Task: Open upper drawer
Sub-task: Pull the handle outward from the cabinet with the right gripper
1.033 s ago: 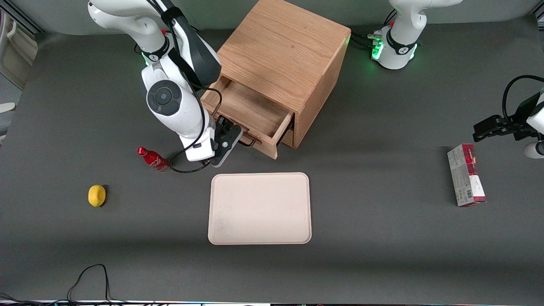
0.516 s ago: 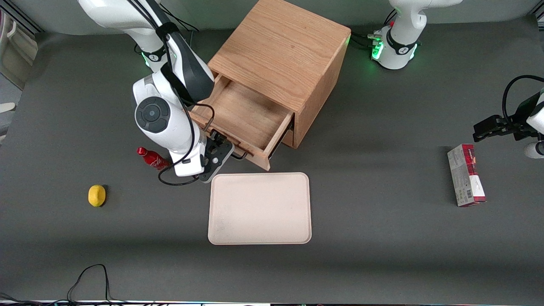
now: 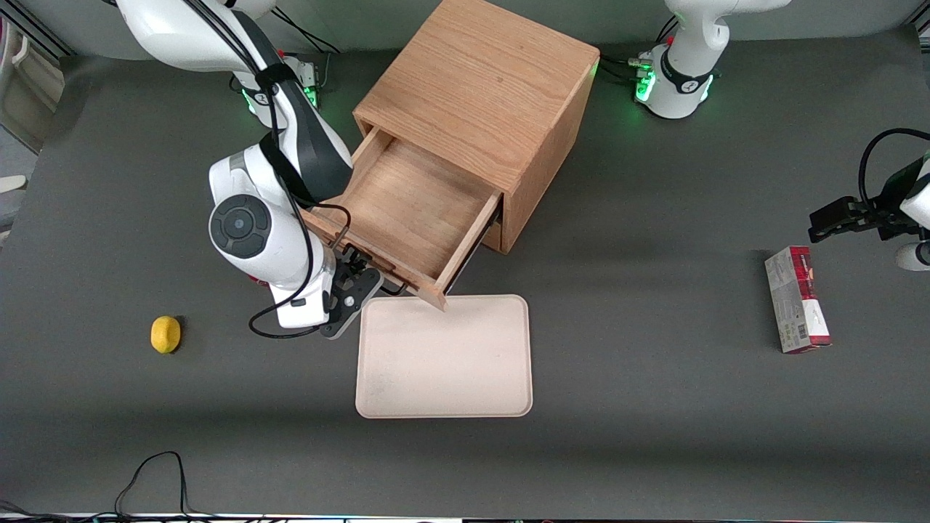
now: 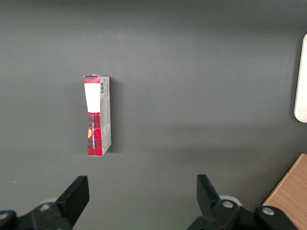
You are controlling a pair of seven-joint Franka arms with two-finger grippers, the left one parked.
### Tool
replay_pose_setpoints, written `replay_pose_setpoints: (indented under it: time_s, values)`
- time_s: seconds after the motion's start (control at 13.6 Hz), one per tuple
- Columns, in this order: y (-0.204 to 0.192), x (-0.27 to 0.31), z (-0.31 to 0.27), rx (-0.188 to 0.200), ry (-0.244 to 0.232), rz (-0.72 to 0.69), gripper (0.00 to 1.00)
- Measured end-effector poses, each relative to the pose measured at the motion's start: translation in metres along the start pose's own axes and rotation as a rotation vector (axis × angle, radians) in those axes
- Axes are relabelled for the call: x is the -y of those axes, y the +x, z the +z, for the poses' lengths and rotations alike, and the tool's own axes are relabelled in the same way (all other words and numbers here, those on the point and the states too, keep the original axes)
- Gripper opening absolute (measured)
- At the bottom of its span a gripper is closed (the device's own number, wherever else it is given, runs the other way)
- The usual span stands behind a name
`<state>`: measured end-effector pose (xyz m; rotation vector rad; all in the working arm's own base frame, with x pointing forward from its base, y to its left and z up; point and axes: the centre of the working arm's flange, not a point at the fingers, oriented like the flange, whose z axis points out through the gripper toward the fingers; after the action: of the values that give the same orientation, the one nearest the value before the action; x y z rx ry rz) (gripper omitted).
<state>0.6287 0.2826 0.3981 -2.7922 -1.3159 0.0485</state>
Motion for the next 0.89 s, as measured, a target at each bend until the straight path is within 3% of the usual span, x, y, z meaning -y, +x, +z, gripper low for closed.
replay_pose_setpoints:
  time_s: [0.52,0.89]
  values:
    - [-0.001,-0.024,-0.001,-0.009,-0.009,0.018,1.0]
    - [0.0,-0.034,-0.068,-0.04,-0.037,0.031,1.0]
